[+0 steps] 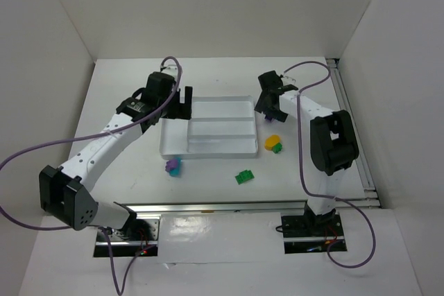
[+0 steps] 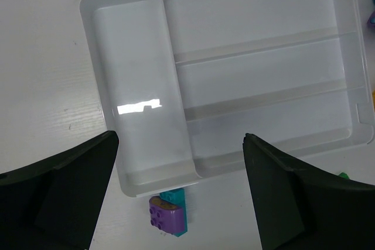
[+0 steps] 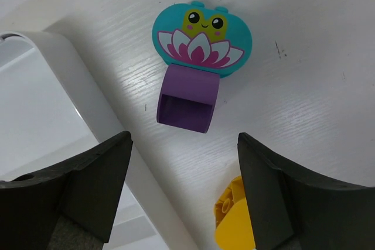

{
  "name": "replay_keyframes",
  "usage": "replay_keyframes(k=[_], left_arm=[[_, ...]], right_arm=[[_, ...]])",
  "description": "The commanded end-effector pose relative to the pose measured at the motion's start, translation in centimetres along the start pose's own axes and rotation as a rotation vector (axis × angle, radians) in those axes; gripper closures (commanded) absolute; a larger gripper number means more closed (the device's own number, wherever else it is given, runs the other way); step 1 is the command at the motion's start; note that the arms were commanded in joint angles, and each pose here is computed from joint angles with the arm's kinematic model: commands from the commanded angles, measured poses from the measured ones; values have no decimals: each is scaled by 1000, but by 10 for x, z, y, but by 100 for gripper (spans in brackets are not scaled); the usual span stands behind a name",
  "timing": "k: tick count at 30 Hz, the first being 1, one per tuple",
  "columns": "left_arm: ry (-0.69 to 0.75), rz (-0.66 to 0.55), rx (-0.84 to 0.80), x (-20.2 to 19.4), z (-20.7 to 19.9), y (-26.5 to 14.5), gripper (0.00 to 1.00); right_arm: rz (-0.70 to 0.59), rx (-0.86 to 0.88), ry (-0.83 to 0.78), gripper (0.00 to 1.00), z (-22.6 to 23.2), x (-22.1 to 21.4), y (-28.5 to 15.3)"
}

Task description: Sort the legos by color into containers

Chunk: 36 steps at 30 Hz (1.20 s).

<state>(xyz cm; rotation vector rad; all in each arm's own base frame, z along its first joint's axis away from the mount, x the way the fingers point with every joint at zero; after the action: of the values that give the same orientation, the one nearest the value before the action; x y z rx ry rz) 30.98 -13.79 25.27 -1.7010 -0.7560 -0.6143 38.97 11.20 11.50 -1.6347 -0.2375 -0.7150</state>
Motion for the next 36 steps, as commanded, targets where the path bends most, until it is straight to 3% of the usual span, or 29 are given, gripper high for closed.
replay_keyframes(k=[1,14,23,26,27,32,33,36], left_arm=[[18,-11,-3,7,-1,2,0],[40,9,-5,6,-2,9,0],[38,25,-58,8,-11,12,0],[36,37,-51,19,-4,11,0],[1,14,-59,40,3,6,0],[-45,139,-369,59,-20,-7,0],[-24,156,-449,62,-32,-10,0],[-42,238,-635,62,-53,-13,0]], right_arm=[[-21,25,16,22,4,15,3],[-27,-4,0,24,7,24,19],[-43,10,6,67,4,29,15],[-67,63,-49,84,3,33,1],[-110,83,-55,87,1,41,-14],[-285,335,-246,88,-5,42,-83],[-401,411,-262,85,-6,52,-116],[-485,551,-391,85,-1,31,-148]])
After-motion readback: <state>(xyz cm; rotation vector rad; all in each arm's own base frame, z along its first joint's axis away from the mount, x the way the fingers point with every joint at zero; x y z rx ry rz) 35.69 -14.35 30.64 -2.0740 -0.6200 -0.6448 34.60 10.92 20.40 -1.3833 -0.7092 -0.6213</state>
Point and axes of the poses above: each gripper's point midway between its finger pads, its own y axis out along the fingers, its own z axis along the line the jaws close on, x = y × z, the point moved 6 cm from there along -y, back along the fingers, and after that the axes turned 11 degrees about -y, right-handed, at the moved point
